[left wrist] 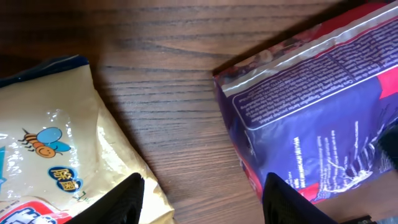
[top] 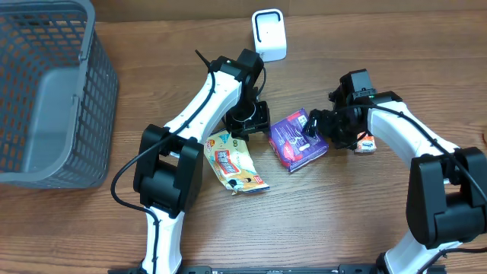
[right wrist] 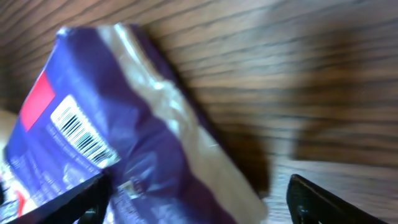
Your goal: Scan the item barcode
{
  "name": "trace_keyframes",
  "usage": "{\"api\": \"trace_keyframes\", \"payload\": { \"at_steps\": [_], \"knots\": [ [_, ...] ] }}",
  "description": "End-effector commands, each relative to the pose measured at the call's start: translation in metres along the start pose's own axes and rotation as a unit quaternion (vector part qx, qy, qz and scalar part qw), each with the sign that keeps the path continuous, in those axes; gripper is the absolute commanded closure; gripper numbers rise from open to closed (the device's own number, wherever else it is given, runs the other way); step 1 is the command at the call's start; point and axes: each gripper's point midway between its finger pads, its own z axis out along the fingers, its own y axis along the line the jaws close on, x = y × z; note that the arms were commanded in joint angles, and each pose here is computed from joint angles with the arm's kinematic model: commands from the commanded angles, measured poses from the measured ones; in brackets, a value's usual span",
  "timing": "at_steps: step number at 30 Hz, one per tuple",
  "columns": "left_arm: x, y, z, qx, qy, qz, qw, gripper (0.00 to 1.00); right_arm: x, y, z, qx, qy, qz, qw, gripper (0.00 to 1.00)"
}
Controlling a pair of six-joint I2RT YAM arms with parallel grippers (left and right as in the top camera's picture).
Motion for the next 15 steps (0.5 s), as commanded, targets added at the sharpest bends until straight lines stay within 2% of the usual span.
{"api": "trace_keyframes", "payload": {
  "at_steps": [1,3,4,5,6,11,15],
  "knots": [
    [-0.002,-0.005,0.007,0.001,0.000,-0.007,1.000,0.45,0.017,0.029,-0.001,-0.090,0.041,-0.011,0.995,0.12],
    [-0.001,-0.004,0.009,-0.001,0.003,-0.007,1.000,0.38,0.026,0.038,-0.003,-0.115,0.063,-0.008,0.991,0.14],
    [0.001,-0.002,0.011,-0.002,0.006,-0.009,1.000,0.37,0.030,0.039,-0.003,-0.115,0.071,-0.005,0.991,0.12],
    [0.002,-0.001,0.012,-0.003,0.008,-0.010,1.000,0.37,0.033,0.038,-0.003,-0.113,0.076,-0.002,0.991,0.03],
    [0.004,-0.001,0.014,-0.004,0.012,-0.010,1.000,0.37,0.034,0.038,-0.004,-0.112,0.078,0.000,0.991,0.00],
    [0.016,0.001,0.027,0.003,0.036,-0.018,0.999,0.34,0.027,0.040,-0.020,-0.109,0.074,-0.014,0.991,0.00],
    [0.021,-0.010,0.037,0.046,0.052,-0.013,0.998,0.33,0.015,0.039,-0.045,-0.076,0.056,-0.027,0.995,0.00]
  ]
}}
